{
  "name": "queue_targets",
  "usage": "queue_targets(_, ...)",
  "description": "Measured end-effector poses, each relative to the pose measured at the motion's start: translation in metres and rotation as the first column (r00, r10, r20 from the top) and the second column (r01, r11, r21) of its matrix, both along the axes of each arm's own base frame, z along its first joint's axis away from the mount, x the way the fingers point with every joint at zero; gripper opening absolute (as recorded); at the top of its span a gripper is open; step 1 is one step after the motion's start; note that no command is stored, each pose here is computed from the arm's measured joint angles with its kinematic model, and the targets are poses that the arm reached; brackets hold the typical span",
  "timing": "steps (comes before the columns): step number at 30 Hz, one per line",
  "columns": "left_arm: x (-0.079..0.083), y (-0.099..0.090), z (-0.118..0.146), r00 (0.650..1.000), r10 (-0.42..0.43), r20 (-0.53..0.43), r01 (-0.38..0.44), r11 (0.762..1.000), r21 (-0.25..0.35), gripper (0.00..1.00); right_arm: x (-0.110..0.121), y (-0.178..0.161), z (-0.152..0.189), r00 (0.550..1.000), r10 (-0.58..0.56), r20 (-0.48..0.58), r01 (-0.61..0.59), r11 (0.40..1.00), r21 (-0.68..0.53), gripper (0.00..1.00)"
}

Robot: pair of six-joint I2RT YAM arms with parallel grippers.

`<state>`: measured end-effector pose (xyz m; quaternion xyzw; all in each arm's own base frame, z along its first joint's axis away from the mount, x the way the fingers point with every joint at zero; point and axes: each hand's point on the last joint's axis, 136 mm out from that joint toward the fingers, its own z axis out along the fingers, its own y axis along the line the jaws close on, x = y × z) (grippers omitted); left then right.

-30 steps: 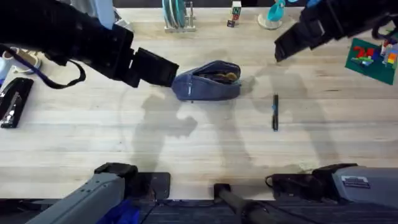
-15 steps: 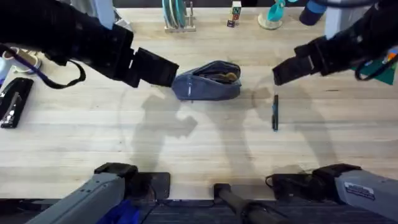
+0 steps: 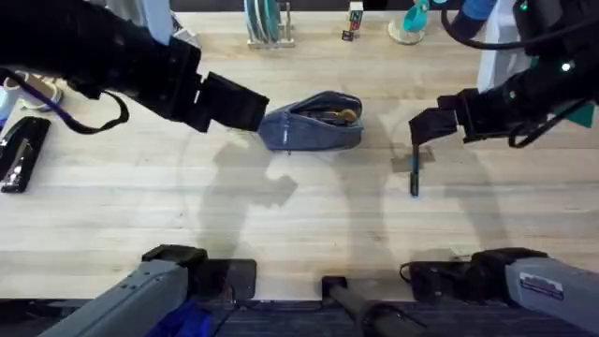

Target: Unzip the bag, pick up the pens from the table one at a time and place them inside, then zip the bag closed.

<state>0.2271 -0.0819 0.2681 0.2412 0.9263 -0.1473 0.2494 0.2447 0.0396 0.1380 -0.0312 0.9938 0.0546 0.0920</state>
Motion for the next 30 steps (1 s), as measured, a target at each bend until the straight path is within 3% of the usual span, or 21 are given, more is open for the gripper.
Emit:
queue_targets(11, 0.0, 0.0, 0.0, 1.0, 0.0, 0.0, 0.0, 1.0, 0.0, 0.995, -0.013, -0.004, -0.054, 0.986, -0.155, -0.058, 0.156, 0.988, 0.015, 0.997)
queue_targets(20, 0.0, 0.0, 0.0, 1.0, 0.0, 0.0, 0.0, 1.0, 0.0, 0.995, -0.004, -0.003, -0.069, 0.971, -0.236, -0.041, 0.238, 0.971, 0.035, 0.997)
queue_targets(30, 0.0, 0.0, 0.0, 1.0, 0.0, 0.001, 0.0, 1.0, 0.0, 0.995, -0.004, -0.01, -0.1, 0.94, -0.312, -0.137, 0.31, 0.95, -0.038, 0.997)
